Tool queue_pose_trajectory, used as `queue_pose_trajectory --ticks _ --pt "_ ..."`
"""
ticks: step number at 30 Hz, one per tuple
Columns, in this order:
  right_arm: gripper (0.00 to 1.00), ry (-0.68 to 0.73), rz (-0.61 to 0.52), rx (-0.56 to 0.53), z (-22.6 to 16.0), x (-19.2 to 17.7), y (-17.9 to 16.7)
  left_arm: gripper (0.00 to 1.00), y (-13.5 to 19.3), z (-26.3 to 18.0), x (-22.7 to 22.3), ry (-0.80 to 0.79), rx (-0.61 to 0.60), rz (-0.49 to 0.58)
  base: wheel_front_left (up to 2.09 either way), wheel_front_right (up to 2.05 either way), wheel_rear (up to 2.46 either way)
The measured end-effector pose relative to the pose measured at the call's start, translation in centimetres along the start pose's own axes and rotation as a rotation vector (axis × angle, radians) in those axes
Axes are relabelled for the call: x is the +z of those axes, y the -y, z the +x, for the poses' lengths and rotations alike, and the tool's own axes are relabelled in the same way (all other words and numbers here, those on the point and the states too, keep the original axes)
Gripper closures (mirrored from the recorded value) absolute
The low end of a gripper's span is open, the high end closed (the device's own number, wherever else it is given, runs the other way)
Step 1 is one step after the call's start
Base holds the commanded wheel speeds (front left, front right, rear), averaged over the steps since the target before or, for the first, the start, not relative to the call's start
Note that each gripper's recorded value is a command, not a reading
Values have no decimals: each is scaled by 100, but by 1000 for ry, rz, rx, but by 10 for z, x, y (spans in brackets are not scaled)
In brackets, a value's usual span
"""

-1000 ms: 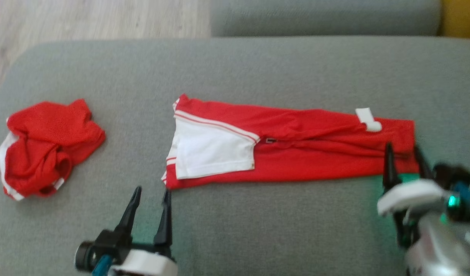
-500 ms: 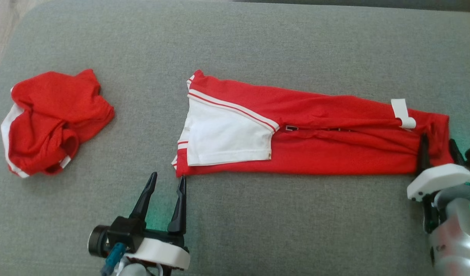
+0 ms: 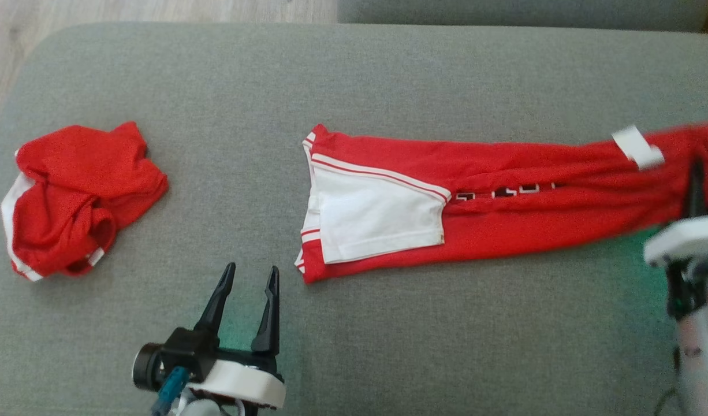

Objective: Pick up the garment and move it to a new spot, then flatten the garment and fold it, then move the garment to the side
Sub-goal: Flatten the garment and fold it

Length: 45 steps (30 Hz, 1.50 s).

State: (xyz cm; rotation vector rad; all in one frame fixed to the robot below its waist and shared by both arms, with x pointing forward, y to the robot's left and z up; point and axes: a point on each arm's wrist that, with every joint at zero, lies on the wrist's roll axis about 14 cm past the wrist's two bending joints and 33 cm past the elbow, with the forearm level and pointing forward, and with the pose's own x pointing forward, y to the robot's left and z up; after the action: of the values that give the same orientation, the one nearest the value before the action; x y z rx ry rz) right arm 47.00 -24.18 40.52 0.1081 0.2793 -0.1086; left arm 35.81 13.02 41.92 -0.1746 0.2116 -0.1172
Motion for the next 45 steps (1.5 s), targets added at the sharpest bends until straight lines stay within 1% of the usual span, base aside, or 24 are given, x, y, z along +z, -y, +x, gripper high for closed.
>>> queue_pose_trajectory --ticks 2,4,6,8,10,13,14,15,23,24,25,27,29,31,32,34,36,39,42,45 --pt "100 106 0 64 4 35 -21 0 0 -2 2 7 0 0 0 0 0" --pt "100 186 32 164 3 59 -60 0 0 -5 2 9 4 -10 0 0 0" --pt "100 223 80 289 -6 70 -108 0 -1 -10 0 5 10 -15 0 0 0" --pt "100 213 131 417 -21 66 -156 0 -2 -16 -3 -2 13 -17 0 0 0" --pt "100 165 191 527 -38 56 -195 0 -2 -21 -4 -5 20 -19 0 0 0" --pt "100 81 235 657 -58 42 -240 0 -7 -29 -3 2 42 -20 0 0 0" --pt "100 63 242 688 -62 39 -251 0 -9 -31 -3 5 50 -20 0 0 0" --pt "100 34 233 748 -70 33 -271 0 -13 -37 -3 8 67 -21 0 0 0" --pt "100 -98 202 863 -81 -5 -322 0 -32 -59 -3 15 155 -35 0 0 0" --pt "12 -105 211 873 -82 -6 -326 0 -34 -61 -4 15 167 -37 0 0 0" --pt "0 -109 228 884 -84 -6 -331 0 -37 -63 -4 14 177 -38 0 0 0" --pt "0 -115 291 902 -87 -1 -340 0 -40 -64 -4 13 189 -45 0 0 0" --pt "0 -106 322 912 -89 4 -343 0 -41 -63 -5 11 194 -43 0 0 0" --pt "0 -89 349 891 -86 11 -338 0 -39 -60 -4 12 184 -42 0 0 0" --pt "0 -79 351 872 -83 12 -332 0 -38 -58 -3 13 180 -42 0 0 0" --pt "0 -47 314 818 -72 15 -314 0 -38 -54 -2 18 171 -41 0 0 0" --pt "0 12 286 724 -54 26 -283 0 -34 -49 0 21 153 -38 0 0 0" --pt "0 94 206 588 -37 38 -231 0 -28 -41 4 30 123 -33 0 0 0" --pt "0 124 133 465 -38 33 -181 0 -24 -33 8 41 102 -20 0 0 0" --pt "0 109 96 353 -49 17 -136 0 -21 -26 13 53 86 -11 0 0 0"
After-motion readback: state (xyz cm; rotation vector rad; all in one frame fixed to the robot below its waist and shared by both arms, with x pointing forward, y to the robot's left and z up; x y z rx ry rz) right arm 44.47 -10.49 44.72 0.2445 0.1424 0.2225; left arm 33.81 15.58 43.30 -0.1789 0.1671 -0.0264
